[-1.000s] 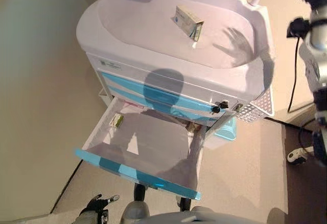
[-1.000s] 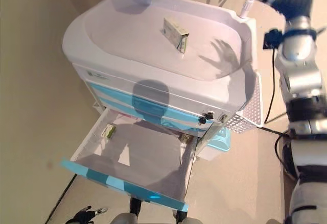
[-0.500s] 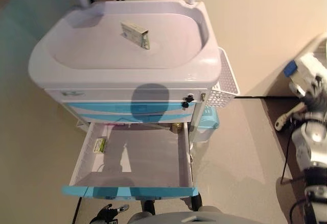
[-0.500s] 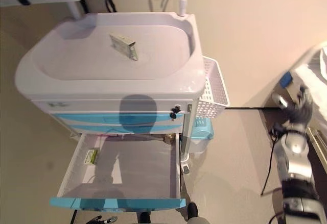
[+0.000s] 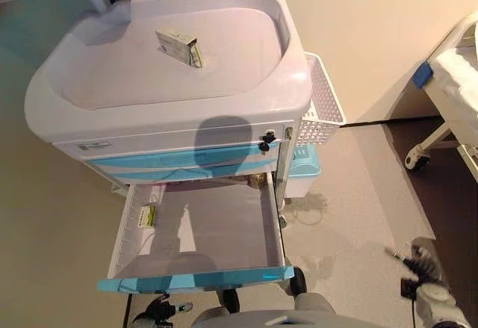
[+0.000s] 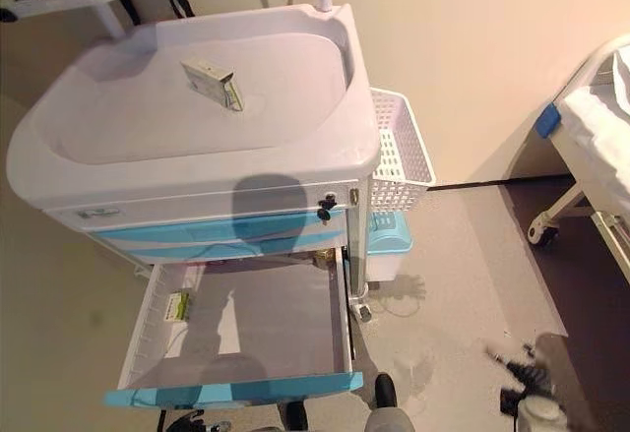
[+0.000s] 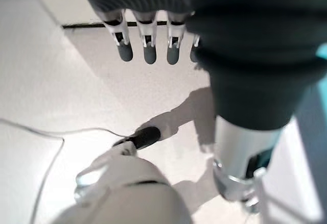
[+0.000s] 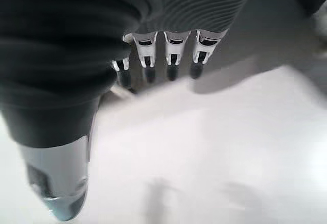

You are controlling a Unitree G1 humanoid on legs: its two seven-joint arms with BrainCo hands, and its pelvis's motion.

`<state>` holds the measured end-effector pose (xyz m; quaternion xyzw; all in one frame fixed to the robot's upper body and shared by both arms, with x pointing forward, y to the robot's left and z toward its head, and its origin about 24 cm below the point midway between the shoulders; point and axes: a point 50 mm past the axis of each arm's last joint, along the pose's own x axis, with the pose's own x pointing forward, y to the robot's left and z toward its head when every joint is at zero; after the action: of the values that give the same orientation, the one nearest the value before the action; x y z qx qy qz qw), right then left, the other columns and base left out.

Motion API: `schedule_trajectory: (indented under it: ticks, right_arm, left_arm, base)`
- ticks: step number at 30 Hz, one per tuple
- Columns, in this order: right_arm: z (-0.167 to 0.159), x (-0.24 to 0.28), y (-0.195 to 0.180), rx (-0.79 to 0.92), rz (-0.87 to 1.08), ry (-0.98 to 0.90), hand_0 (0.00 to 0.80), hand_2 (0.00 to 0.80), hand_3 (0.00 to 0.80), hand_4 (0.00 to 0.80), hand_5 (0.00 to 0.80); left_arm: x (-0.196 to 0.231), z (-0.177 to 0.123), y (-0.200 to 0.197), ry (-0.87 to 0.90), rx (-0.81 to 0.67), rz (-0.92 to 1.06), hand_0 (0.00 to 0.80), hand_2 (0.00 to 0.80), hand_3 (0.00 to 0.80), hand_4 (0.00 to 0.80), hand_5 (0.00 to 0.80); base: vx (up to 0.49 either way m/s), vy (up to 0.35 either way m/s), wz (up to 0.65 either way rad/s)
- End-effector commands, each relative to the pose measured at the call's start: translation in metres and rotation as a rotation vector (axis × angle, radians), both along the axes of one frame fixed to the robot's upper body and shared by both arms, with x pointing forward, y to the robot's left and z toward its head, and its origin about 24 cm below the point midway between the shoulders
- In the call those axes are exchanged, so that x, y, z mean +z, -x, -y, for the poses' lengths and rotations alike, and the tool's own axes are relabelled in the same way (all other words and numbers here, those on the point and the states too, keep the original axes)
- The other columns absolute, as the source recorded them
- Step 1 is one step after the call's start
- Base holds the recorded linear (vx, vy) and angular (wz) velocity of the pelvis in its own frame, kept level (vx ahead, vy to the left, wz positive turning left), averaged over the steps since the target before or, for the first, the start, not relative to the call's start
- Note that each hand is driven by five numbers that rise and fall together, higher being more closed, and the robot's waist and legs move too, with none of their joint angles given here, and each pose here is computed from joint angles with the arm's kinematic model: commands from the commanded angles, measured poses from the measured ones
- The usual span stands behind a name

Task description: Open the drawer and pick up the medicine

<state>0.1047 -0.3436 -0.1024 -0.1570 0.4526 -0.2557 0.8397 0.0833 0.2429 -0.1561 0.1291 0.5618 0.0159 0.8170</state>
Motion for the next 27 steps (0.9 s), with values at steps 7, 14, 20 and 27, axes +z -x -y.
schedule_trajectory:
  ticks: [7, 14, 20, 27]
  right_arm:
    - [-0.014, -0.006, -0.03, 0.183, -0.106, -0.012, 0.0, 0.0, 0.0, 0.0, 0.0]
    - [-0.019, -0.002, -0.045, 0.255, -0.101, 0.003, 0.0, 0.0, 0.0, 0.0, 0.0]
    - [-0.026, 0.004, -0.066, 0.314, -0.06, 0.013, 0.0, 0.0, 0.0, 0.0, 0.0]
    - [-0.02, 0.0, -0.054, 0.312, -0.119, 0.027, 0.0, 0.0, 0.0, 0.0, 0.0]
  left_arm:
    - [0.069, -0.026, -0.114, -0.132, -0.422, 0.33, 0.0, 0.0, 0.0, 0.0, 0.0]
    - [0.126, -0.015, -0.158, -0.124, -0.583, 0.551, 0.0, 0.0, 0.0, 0.0, 0.0]
    - [0.182, -0.023, -0.195, -0.235, -0.618, 0.734, 0.0, 0.0, 0.0, 0.0, 0.0]
    - [0.244, -0.028, -0.24, -0.479, -0.672, 0.869, 0.0, 0.0, 0.0, 0.0, 0.0]
  base:
    - [-0.238, -0.063, 0.24]
    - [-0.099, -0.063, 0.38]
    - [-0.021, -0.012, -0.12]
    - [-0.002, -0.007, -0.08]
